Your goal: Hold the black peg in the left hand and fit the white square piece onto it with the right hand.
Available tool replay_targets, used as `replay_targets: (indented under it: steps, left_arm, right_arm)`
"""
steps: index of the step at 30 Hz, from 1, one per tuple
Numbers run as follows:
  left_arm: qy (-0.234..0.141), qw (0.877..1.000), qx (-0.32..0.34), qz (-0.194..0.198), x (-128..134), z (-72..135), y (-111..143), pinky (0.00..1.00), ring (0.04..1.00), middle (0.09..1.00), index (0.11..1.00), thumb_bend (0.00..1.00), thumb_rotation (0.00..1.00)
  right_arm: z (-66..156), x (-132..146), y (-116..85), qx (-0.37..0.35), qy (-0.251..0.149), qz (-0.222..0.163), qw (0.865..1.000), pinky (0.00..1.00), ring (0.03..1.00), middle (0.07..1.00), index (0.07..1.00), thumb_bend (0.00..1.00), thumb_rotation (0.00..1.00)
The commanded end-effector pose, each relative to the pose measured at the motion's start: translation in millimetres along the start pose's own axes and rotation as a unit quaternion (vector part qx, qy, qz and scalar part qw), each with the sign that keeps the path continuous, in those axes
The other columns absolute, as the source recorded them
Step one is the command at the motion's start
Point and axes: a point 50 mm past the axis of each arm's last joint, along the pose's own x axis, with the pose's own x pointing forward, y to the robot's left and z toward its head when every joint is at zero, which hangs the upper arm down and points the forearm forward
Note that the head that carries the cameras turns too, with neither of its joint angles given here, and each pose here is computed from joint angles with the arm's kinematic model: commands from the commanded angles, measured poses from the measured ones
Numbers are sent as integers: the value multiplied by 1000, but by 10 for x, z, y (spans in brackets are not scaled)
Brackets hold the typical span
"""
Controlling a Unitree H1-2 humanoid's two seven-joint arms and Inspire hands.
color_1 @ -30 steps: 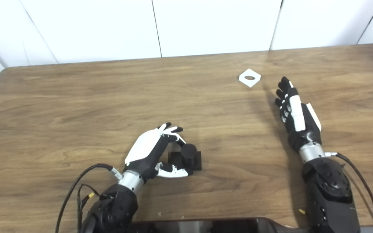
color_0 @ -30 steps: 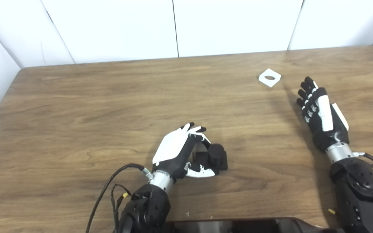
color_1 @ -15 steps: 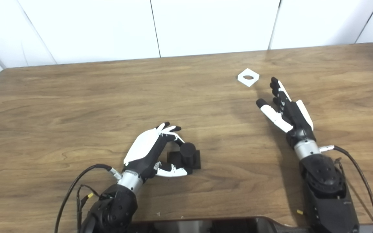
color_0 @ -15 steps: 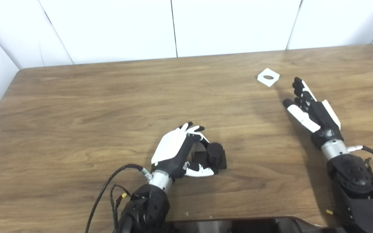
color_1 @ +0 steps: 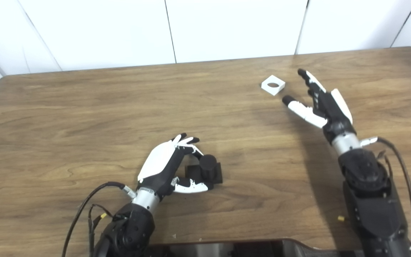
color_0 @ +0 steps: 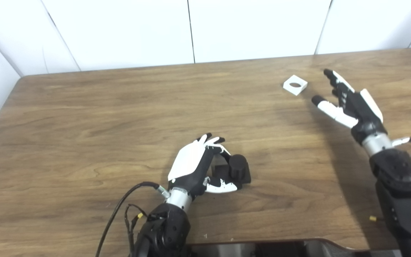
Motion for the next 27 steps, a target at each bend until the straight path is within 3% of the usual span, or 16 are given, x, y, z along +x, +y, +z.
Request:
replay_targets:
  steps: [1,6,11,17,21,27]
  left_arm:
    - [30,999,20,-18,8,-145,-89,1000,1000,900,490,505,79]
    - [32,999,16,-14,20,-151,-85,1000,1000,900,489,505,79]
    - [33,999,15,-11,34,-163,-61,1000,1000,901,489,505,79]
    - [35,999,15,-9,44,-182,-42,1000,1000,901,490,505,80]
    - [37,999,16,-8,36,-200,-29,1000,1000,901,490,505,80]
    - [40,999,13,-6,28,-218,-19,1000,1000,904,489,505,79]
  right_arm:
    - [323,233,-134,-25,-51,-7,998,999,989,972,922,727,532]
    - [447,417,-177,-32,-47,-5,998,1000,993,975,908,754,484]
    - [558,600,-217,-91,-46,13,995,899,940,956,923,773,505]
    - [658,816,-227,-164,-40,33,985,966,993,975,923,784,482]
    - [718,992,-234,-239,-28,55,969,958,1000,986,897,818,463]
    - [747,1182,-228,-294,-6,74,953,960,1000,976,852,875,413]
